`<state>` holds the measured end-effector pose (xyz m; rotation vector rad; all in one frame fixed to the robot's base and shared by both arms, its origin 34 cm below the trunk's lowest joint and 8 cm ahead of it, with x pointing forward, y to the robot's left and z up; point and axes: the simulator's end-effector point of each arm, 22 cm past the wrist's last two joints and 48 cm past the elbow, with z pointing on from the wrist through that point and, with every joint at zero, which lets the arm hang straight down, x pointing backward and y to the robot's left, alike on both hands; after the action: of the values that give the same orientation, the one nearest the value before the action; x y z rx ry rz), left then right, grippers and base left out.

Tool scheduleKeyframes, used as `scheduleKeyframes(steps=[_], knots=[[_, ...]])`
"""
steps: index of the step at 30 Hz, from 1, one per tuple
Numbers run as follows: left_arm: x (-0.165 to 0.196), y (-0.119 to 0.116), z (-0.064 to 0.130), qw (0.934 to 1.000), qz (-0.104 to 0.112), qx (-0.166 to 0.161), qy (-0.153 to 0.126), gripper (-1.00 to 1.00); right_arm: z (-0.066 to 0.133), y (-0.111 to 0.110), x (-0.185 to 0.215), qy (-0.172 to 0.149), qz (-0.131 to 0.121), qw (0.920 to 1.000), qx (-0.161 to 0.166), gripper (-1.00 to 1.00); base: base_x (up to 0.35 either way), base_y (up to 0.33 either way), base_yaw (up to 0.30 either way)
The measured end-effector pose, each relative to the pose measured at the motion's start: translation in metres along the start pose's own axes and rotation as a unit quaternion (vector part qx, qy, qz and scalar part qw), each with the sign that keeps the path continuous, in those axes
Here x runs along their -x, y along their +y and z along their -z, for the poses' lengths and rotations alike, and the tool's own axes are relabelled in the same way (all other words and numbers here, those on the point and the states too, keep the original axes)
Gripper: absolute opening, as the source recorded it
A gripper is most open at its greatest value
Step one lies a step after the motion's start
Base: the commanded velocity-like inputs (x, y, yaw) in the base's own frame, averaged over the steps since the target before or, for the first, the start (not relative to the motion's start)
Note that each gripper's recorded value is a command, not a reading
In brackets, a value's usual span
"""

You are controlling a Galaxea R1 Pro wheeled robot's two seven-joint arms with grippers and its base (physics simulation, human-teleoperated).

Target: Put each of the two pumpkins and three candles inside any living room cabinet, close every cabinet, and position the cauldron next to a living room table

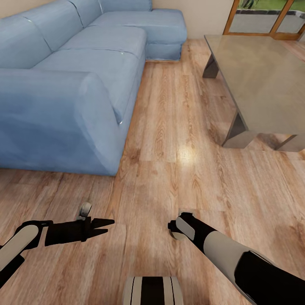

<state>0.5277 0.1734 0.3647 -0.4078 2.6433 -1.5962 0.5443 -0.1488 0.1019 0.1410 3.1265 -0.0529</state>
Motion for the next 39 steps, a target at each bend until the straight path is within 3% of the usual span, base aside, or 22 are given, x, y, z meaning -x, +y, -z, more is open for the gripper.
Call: scheduleKeyframes(steps=[10, 28, 39], knots=[[0.0, 0.0, 0.0, 1.0, 0.0, 0.0, 0.0, 1.0, 0.0, 0.0, 0.0, 0.0, 0.002, 1.0, 0.0, -1.0, 0.0, 0.0, 0.0], [0.005, -0.03, 0.014, 0.9994, -0.03, -0.007, -0.017, 1.0, 0.038, 0.006, 0.03, -0.039, -0.004, 0.9991, 0.012, -1.0, 0.0, 0.0, 0.0], [0.013, -0.023, 0.028, 0.9955, -0.076, 0.045, -0.035, 1.0, 0.062, 0.007, 0.047, -0.063, -0.005, 0.9979, 0.015, -1.0, 0.0, 0.0, 0.0]])
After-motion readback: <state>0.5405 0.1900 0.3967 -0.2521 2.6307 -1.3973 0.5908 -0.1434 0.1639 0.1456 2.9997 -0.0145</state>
